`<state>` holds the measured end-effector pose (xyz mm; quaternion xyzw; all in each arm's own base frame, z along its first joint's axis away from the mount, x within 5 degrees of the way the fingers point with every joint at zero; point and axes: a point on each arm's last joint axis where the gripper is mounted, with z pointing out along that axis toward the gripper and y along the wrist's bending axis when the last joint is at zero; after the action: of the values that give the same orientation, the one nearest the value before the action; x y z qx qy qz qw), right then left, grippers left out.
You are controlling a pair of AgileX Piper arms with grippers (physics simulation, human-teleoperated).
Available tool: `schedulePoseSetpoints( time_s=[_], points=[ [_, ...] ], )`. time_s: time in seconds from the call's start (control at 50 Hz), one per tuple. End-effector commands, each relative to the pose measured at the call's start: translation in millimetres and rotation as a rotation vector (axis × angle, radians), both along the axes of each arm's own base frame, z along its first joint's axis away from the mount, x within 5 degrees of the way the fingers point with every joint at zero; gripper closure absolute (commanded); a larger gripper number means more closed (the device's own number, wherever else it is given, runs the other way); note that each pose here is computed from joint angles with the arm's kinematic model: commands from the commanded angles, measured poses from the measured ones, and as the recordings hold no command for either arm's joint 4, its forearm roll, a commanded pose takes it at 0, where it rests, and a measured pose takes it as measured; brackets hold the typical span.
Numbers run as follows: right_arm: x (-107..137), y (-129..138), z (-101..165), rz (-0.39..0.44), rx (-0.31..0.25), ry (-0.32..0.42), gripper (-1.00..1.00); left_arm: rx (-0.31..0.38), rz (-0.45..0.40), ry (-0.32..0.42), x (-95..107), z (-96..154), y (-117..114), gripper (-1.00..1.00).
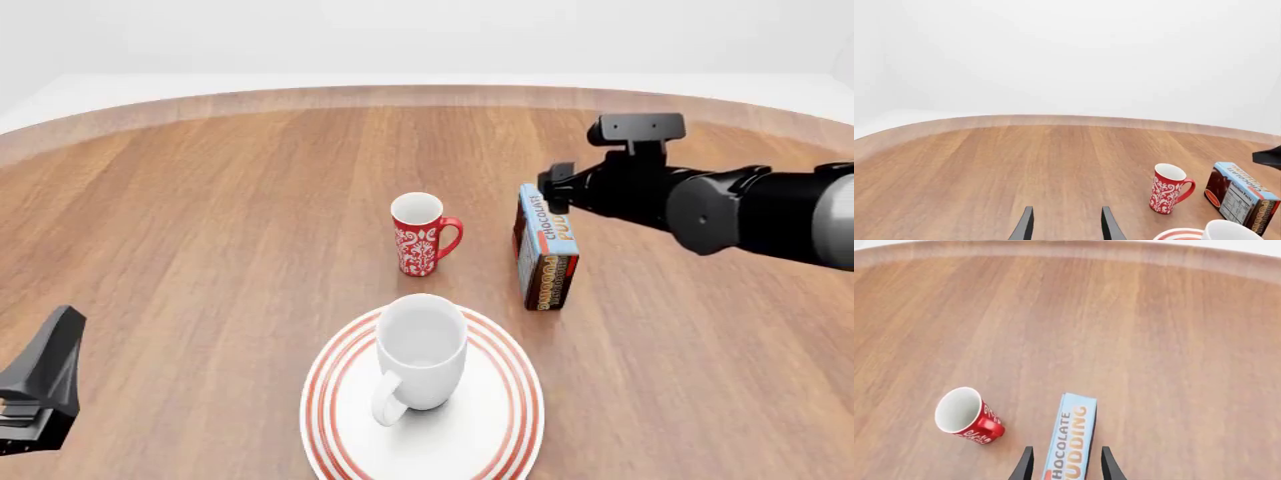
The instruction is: Pick up the white mug and put it on the plate, and put the chocolate pudding to the right of the plate.
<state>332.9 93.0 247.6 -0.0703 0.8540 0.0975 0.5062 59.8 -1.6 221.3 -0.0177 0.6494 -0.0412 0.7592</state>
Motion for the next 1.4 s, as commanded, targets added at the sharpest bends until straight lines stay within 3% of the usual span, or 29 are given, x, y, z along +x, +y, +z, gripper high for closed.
schedulePoseSetpoints(
  time_s=[0.02,1.4],
  points=[
    [3,1,-7,-0.001,-0.002,0.012,-1.00,0.000,-0.001,0.000,0,0,0,-1.00],
    [14,8,-45,-0.004,0.005,0.079,-1.00,-0.001,-0.003,0.004,1,0,0,-1.00]
  ],
)
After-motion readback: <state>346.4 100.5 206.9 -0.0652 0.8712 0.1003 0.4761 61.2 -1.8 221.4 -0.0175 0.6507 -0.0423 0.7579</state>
